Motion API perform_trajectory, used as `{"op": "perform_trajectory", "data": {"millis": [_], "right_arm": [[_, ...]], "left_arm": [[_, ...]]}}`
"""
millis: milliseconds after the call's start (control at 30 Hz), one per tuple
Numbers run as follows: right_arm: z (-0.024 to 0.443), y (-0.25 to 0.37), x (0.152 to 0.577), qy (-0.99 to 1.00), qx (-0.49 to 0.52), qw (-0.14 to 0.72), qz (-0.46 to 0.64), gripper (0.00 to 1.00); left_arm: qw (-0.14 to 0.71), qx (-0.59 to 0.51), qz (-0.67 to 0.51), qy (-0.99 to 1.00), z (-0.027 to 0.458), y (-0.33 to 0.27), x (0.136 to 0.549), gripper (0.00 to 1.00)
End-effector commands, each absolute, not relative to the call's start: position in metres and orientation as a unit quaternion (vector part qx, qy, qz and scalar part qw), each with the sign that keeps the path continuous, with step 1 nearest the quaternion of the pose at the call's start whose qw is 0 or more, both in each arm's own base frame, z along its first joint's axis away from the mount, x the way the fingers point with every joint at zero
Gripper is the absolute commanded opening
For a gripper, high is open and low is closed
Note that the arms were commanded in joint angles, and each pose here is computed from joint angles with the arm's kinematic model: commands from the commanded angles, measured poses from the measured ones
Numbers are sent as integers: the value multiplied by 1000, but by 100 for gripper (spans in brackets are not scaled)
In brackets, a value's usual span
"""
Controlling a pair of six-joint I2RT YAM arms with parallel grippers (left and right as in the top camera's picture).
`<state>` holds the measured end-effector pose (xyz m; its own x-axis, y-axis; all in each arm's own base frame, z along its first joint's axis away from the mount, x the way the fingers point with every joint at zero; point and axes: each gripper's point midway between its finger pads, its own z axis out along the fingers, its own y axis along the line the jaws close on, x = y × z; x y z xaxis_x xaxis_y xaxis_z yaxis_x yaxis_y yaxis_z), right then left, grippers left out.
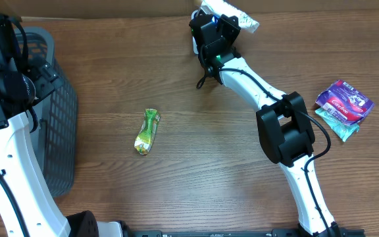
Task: Scan the item barcode
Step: 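Hold the white tube in front of the scanner with the right gripper, then carry the white tube to the table's right side and release it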
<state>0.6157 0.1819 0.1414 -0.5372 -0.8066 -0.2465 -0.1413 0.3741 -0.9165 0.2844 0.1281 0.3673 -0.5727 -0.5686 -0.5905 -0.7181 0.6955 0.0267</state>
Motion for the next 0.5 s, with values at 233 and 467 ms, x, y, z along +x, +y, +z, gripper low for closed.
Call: {"op": "perform_trajectory", "data": {"millis": [233,467], "right_arm": [[174,204,603,742,-303,386,-457,4],[228,265,544,767,-340,426,-340,4]], "left_arm": [[279,-374,132,874,366,129,285,100],[279,-374,132,874,366,129,285,100]]}}
